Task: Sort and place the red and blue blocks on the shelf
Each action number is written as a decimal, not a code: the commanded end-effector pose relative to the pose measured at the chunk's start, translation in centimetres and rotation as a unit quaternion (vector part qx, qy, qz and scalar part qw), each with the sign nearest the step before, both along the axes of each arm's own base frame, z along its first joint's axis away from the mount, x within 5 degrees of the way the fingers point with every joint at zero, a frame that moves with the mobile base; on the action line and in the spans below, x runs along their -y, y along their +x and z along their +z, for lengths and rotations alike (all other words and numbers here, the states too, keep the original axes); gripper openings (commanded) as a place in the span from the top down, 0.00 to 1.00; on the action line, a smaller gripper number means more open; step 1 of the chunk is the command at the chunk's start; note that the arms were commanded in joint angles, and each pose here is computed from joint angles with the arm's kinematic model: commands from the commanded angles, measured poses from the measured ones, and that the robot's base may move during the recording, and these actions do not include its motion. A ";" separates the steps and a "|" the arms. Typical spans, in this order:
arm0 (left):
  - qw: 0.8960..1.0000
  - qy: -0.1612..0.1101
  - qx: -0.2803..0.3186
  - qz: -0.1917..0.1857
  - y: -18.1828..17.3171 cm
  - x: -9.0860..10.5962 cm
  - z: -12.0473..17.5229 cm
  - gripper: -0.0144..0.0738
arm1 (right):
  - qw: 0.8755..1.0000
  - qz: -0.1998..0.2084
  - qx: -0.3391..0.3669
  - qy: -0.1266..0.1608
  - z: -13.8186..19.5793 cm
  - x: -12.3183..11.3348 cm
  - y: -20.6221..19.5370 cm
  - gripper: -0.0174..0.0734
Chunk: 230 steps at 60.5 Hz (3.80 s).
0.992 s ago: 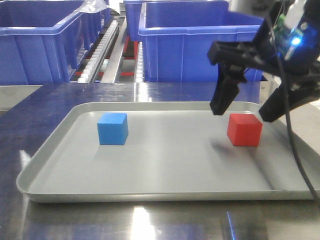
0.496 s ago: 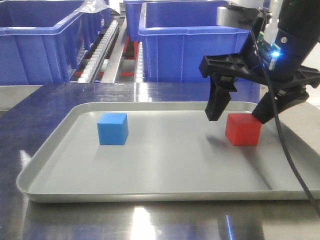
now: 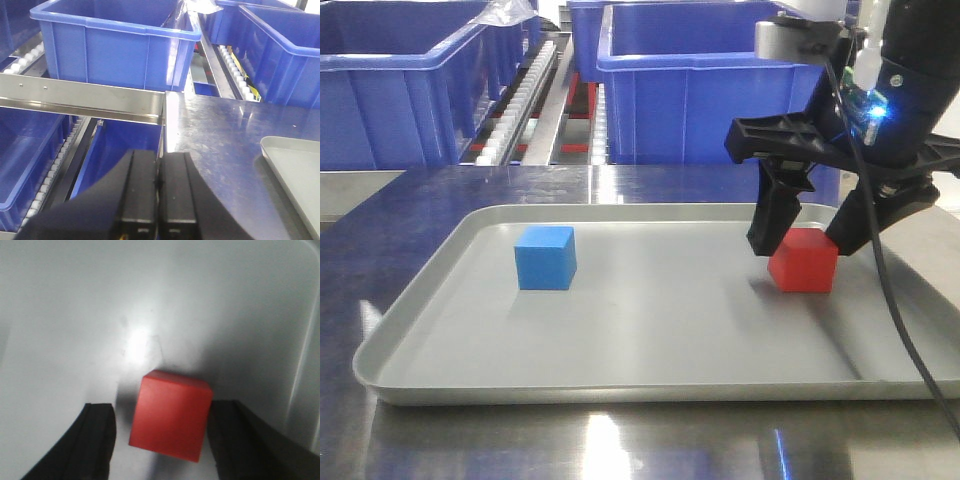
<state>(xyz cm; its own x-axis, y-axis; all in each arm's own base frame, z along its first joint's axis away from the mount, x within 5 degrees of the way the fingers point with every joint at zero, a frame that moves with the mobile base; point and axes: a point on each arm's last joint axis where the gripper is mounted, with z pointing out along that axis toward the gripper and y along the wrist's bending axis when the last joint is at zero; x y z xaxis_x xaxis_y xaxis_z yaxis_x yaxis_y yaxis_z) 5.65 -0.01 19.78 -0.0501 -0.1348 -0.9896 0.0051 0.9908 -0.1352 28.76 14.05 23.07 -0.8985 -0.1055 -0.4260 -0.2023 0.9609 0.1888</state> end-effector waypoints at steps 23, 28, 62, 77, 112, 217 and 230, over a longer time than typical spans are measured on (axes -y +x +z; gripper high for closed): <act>0.999 -0.004 0.039 -0.004 0.0 0.1 0.2 0.68 | 0.998 0.012 0.053 -0.006 2.2 0.2 0.4 0.42; 0.999 -0.004 0.039 -0.004 0.0 0.1 0.2 0.68 | 0.999 0.012 0.053 -0.006 2.2 0.2 0.4 0.53; 0.999 -0.004 0.039 -0.004 0.0 0.1 0.2 0.68 | 0.982 0.011 0.186 0.038 9.4 1.8 -2.5 0.75; 0.999 -0.004 0.039 -0.004 0.0 0.1 0.2 0.68 | 0.952 -0.009 0.301 0.052 14.7 4.9 -5.8 0.75; 0.999 -0.004 0.039 -0.004 0.0 0.1 0.2 0.68 | 0.888 -0.131 0.437 0.051 12.1 12.5 -16.1 0.75; 0.998 -0.044 0.052 -0.015 0.3 0.2 3.7 0.68 | 0.877 -0.152 0.454 0.044 7.9 13.4 -19.5 0.75; 0.998 -0.032 -0.046 -0.012 4.6 0.4 13.1 0.68 | 0.877 -0.152 0.454 0.044 7.9 13.4 -19.5 0.75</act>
<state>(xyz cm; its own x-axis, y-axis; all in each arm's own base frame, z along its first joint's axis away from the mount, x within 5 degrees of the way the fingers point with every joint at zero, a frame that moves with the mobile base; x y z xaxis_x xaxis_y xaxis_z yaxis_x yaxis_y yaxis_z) 8.50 -0.21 28.77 -0.1728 -0.1874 -0.9670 -0.0075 0.9820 -0.1890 9.06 0.71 29.19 -0.2816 0.1523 -0.9474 -0.0292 0.9855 0.1671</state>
